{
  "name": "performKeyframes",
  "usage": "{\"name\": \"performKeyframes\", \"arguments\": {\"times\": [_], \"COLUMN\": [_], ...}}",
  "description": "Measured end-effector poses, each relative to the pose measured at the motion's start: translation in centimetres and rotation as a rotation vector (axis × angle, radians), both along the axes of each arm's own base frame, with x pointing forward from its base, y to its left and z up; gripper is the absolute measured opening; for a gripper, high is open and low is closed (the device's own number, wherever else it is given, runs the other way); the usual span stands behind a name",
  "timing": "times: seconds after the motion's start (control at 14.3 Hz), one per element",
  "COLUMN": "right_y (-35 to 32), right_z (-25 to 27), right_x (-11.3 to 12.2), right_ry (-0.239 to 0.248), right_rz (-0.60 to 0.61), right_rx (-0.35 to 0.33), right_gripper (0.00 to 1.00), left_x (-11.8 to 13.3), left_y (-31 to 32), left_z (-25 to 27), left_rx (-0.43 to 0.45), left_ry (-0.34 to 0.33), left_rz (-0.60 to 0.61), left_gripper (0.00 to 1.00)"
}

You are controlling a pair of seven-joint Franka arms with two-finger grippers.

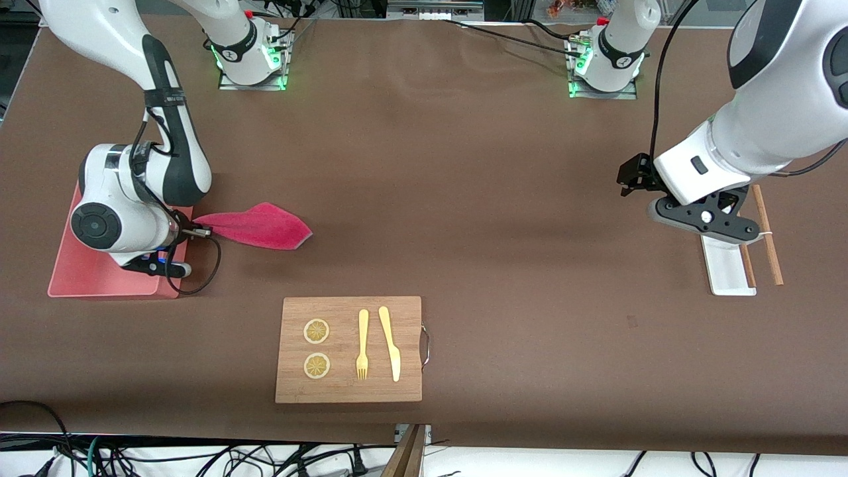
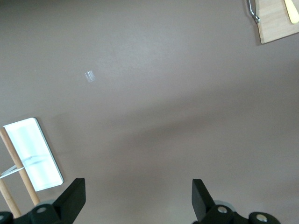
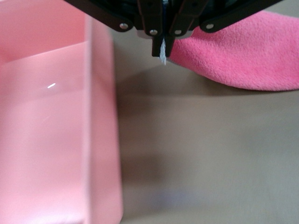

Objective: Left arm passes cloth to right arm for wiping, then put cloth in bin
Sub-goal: 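Wipe the cloth across the table toward the wooden board, right gripper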

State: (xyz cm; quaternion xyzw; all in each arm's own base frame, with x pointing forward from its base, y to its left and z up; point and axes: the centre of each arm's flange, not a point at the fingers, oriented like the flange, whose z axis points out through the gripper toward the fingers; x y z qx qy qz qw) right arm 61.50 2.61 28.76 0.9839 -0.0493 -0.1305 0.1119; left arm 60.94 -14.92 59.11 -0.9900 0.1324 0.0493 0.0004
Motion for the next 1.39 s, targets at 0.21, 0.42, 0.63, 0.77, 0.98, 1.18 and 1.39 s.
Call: {"name": "performKeyframes", "arguments": {"times": [0.21,0.42,0.63,0.77,0.98,1.18,1.39], "right_y": [4.0,9.4,16.0,20.2,25.5,30.8,35.5], "right_z": [1.7,-0.2,-2.6,-3.5,-3.5,-3.6,-4.2], "right_x": [1.5,1.5,0.6,0.0,-0.2,-0.2,-0.9], "right_ry": [-0.048,-0.097,-0.148,-0.182,-0.217,-0.274,-0.312], "right_rz": [0.102,0.049,-0.05,-0.117,-0.228,-0.327,-0.443], "right_rx": [-0.031,0.012,0.036,0.046,0.087,0.139,0.198], "right_gripper": [0.02,0.02,0.02,0.02,0.02,0.02,0.02], "left_x": [-1.7,-2.1,-1.9,-1.8,-2.3,-3.6,-4.0], "left_y": [2.1,6.3,9.9,9.8,9.5,9.2,9.3], "left_z": [1.9,1.3,0.0,0.4,0.7,1.0,0.9], "left_rx": [0.016,0.03,0.033,0.025,0.02,0.022,0.023], "left_ry": [-0.022,-0.055,-0.089,-0.135,-0.162,-0.16,-0.159], "left_rz": [0.059,0.14,0.2,0.199,0.193,0.187,0.189], "left_gripper": [1.0,1.0,1.0,1.0,1.0,1.0,1.0]}}
